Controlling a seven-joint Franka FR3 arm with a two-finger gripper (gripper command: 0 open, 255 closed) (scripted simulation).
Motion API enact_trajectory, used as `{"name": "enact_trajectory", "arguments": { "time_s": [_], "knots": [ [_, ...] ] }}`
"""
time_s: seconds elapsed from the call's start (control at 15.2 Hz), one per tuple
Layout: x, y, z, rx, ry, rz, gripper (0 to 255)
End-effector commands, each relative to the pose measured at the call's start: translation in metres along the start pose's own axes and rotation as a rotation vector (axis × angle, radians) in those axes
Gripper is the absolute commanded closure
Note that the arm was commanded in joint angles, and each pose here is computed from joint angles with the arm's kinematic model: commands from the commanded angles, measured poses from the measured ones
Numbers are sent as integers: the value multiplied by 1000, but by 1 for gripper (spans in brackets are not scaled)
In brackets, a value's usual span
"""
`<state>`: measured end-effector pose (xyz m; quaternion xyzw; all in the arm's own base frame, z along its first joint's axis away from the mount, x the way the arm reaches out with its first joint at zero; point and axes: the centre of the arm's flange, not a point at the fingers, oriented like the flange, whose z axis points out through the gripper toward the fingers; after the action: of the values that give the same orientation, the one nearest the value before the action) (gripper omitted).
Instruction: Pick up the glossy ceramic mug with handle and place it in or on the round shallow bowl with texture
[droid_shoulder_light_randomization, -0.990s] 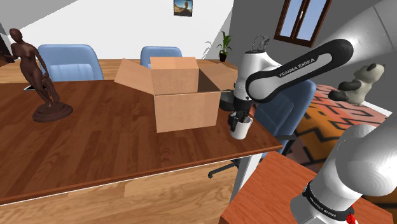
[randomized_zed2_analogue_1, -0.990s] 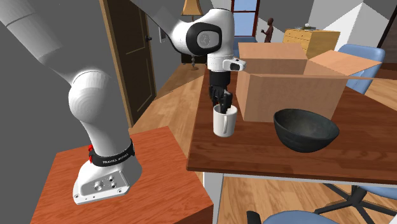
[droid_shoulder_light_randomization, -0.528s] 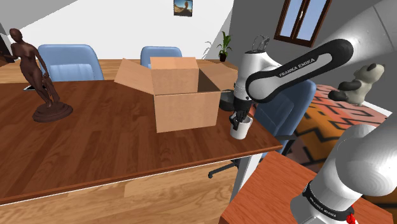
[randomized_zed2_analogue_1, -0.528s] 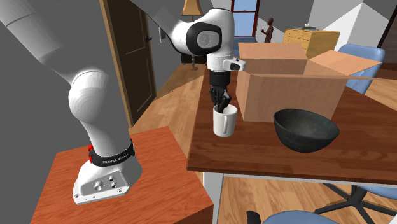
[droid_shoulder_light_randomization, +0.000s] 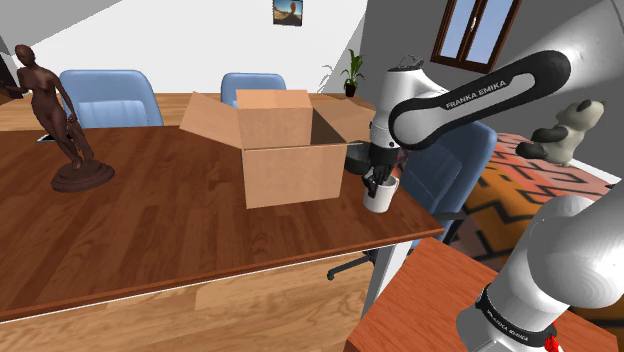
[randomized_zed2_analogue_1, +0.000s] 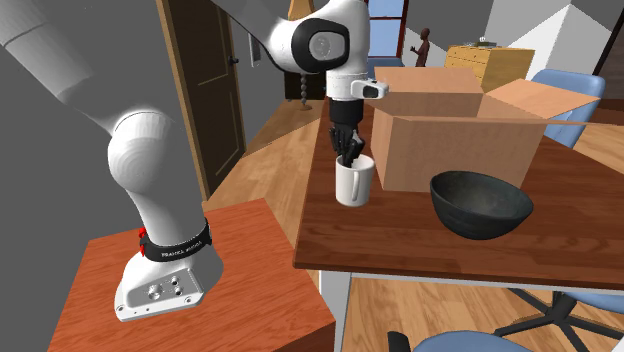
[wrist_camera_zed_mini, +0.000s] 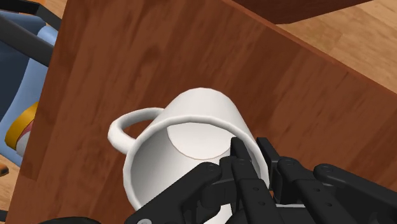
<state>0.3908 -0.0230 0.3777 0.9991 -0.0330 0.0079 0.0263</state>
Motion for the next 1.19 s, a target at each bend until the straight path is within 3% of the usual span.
{"name": "enact_trajectory", "arguments": {
  "time_s": [0.0, 1.12],
  "knots": [
    [0, 0, -11, 0, 0, 0, 255],
    [2, 5, -101, 0, 0, 0, 255]
  ]
}}
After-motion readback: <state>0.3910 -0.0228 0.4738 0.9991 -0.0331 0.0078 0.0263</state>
